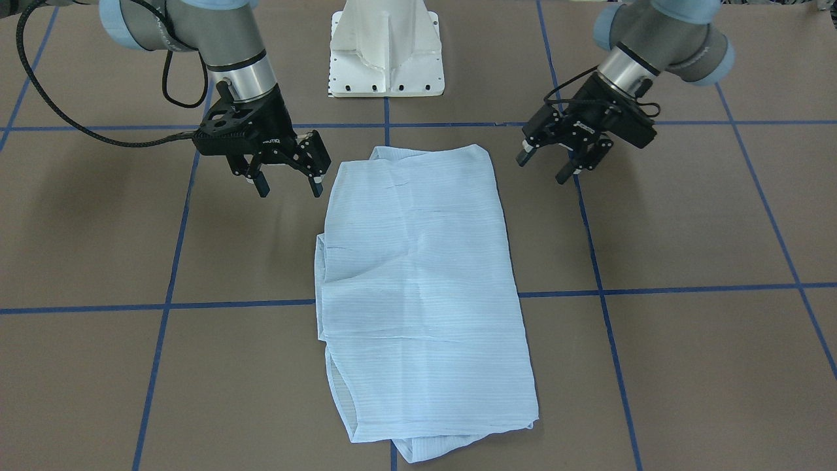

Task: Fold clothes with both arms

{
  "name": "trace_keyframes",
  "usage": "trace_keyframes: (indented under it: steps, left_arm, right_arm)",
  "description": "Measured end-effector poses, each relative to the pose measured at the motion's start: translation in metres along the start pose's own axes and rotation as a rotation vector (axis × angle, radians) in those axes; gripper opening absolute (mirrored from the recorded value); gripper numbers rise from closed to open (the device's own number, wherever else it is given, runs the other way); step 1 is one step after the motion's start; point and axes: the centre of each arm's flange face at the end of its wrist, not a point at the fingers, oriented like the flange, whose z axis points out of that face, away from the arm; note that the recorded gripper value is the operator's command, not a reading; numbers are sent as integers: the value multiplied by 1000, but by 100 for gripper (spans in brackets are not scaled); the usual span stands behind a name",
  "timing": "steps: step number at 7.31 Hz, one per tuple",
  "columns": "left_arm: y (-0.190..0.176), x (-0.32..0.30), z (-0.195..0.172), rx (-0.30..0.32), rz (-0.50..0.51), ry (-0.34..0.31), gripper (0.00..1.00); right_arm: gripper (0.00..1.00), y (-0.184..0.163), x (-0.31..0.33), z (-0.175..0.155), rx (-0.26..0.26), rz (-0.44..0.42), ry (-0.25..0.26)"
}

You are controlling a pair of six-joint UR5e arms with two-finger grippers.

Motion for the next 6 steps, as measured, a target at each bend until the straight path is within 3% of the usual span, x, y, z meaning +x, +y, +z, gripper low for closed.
trace_keyframes:
  steps: [1, 3, 4, 6]
  left_arm:
    - [30, 10, 20, -28, -58, -45, 100]
    - [82, 37, 60, -74, -118, -160, 88]
    - [99, 45, 71, -95, -125, -201, 81]
    - [118, 42, 85, -119, -122, -251, 78]
  right_arm:
    - [100, 2, 1, 2, -1, 2, 2]
    - [100, 6, 1, 5, -5, 0, 6]
    - [100, 8, 1, 6, -7, -1, 7]
    - [100, 9, 0, 6, -9, -3, 7]
